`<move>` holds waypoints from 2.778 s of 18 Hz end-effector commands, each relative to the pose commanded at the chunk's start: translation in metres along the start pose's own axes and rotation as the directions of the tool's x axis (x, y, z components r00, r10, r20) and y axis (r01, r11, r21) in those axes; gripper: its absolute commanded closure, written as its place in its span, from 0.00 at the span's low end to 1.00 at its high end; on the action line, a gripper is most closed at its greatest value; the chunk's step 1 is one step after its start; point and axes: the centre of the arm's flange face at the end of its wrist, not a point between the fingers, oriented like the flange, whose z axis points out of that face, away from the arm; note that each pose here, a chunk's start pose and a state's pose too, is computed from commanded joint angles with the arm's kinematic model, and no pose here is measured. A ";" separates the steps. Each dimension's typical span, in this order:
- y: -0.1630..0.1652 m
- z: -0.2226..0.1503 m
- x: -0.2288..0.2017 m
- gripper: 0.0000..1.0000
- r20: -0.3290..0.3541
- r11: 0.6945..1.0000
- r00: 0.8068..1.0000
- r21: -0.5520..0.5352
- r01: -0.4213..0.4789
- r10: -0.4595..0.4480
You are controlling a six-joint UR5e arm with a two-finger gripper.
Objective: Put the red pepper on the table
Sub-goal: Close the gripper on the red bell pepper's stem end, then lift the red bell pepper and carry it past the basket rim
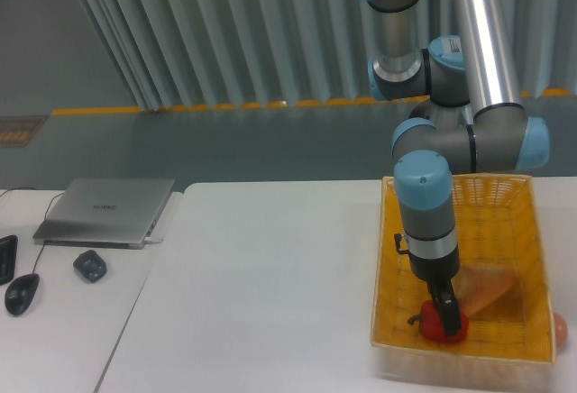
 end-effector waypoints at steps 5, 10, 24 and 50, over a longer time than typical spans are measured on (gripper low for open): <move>0.000 0.005 -0.001 0.00 -0.004 1.000 1.000 -0.002 0.004 -0.004; -0.001 0.007 -0.002 0.00 -0.007 1.000 1.000 -0.003 0.006 -0.006; 0.010 -0.032 0.003 0.61 0.015 0.999 0.998 -0.003 0.055 -0.055; 0.195 -0.092 -0.012 0.64 -0.009 0.999 1.000 -0.034 -0.011 0.010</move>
